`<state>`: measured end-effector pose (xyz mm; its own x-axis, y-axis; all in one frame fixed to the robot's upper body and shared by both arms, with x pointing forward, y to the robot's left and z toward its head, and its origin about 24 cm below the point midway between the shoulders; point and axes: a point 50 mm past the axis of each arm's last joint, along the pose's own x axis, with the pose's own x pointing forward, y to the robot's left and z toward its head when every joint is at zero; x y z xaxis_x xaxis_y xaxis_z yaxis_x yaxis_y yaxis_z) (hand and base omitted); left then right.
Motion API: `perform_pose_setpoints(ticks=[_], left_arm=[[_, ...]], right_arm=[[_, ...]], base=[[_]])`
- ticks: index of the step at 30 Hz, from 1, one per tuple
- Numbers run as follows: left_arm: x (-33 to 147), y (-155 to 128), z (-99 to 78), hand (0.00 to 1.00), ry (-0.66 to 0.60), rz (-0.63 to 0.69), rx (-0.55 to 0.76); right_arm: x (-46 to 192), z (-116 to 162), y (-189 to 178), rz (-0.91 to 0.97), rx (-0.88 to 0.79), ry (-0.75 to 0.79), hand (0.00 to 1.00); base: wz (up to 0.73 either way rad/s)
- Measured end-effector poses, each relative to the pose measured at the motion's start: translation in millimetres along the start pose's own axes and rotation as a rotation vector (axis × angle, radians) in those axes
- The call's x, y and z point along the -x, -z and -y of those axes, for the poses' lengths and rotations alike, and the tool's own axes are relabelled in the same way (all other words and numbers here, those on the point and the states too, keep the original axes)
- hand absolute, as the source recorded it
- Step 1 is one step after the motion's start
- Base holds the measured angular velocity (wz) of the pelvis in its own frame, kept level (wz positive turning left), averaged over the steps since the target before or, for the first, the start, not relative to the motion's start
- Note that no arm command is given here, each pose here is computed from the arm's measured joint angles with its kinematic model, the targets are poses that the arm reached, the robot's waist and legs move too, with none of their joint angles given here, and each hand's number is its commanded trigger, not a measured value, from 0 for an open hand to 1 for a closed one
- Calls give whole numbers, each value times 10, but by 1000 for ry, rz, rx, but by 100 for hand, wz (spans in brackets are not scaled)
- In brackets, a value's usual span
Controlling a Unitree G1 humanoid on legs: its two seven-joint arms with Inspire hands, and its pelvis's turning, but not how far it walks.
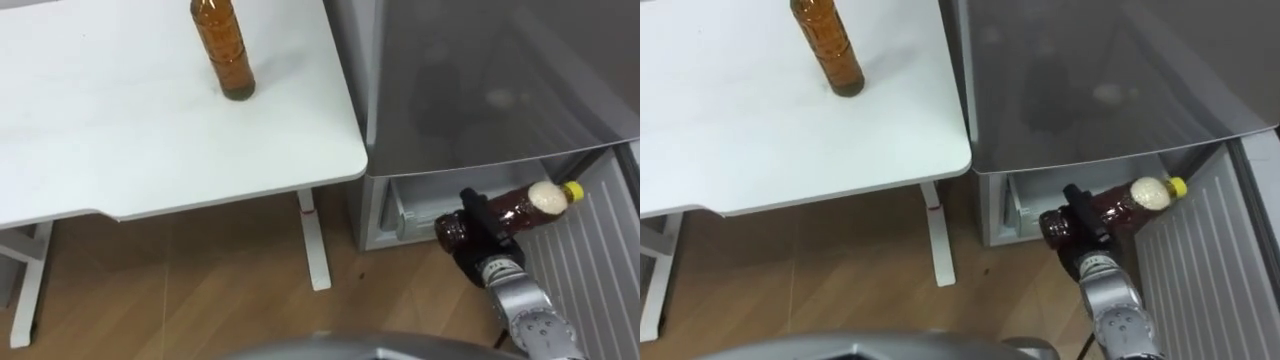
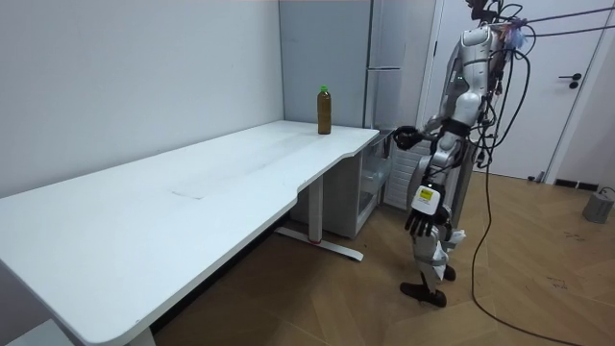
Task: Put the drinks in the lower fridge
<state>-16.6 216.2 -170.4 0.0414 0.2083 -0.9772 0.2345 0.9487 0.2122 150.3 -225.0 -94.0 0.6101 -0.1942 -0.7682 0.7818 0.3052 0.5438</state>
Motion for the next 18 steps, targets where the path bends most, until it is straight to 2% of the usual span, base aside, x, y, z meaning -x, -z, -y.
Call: perform_pose_setpoints(ticks=[18], left_arm=[[7, 17, 4, 0, 28, 3, -28]], right_arm=[[-88, 0, -65, 12, -173, 20, 100]], base=[[2]])
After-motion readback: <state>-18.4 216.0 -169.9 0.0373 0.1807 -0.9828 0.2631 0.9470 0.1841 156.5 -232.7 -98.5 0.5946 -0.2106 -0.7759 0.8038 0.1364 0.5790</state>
